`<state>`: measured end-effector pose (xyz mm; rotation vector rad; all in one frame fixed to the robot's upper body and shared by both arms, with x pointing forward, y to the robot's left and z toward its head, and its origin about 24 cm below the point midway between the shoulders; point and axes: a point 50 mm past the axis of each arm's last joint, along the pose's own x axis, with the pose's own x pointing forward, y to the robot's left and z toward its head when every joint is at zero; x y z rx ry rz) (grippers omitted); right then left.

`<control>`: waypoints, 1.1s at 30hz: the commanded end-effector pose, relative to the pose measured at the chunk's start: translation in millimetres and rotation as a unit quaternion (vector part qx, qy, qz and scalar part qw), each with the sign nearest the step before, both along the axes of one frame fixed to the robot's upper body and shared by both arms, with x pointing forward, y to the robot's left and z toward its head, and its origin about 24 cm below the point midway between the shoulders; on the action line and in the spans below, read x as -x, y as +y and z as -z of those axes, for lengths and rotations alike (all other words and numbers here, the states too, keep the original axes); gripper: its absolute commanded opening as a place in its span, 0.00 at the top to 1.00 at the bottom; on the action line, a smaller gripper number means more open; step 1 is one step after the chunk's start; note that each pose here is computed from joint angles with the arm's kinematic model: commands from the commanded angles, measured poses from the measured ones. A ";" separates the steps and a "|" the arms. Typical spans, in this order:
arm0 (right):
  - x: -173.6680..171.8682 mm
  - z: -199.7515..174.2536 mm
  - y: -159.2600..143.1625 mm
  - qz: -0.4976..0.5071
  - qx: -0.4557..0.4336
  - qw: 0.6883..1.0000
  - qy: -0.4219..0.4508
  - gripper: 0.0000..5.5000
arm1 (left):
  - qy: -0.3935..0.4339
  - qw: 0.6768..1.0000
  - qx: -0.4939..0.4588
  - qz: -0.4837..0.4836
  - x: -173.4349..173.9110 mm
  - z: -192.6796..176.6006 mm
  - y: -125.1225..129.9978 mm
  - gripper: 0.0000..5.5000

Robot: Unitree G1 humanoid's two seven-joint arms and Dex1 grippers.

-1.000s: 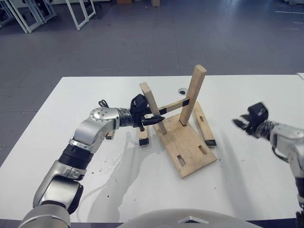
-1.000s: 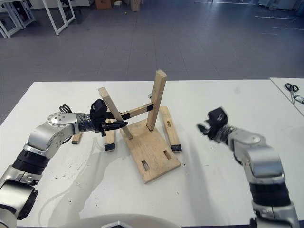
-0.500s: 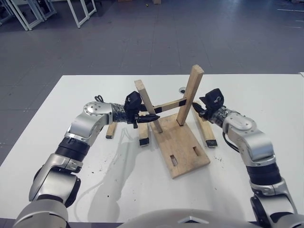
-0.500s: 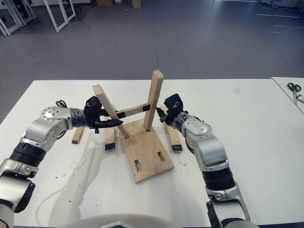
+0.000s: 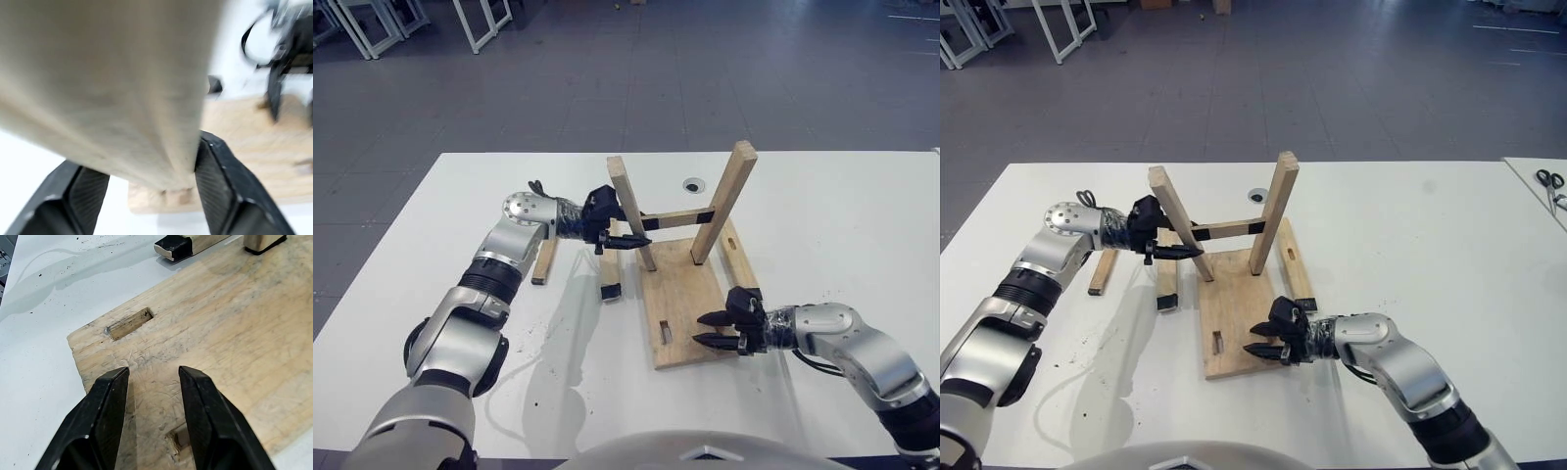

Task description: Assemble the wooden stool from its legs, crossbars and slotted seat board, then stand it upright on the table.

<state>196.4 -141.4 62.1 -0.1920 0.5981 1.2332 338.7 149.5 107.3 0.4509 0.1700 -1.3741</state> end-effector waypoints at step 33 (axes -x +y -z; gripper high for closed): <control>-4.6 -30.9 22.5 0.124 -0.066 0.988 -0.067 0.66 | 0.137 0.745 -0.050 -0.651 120.9 115.2 95.8 0.23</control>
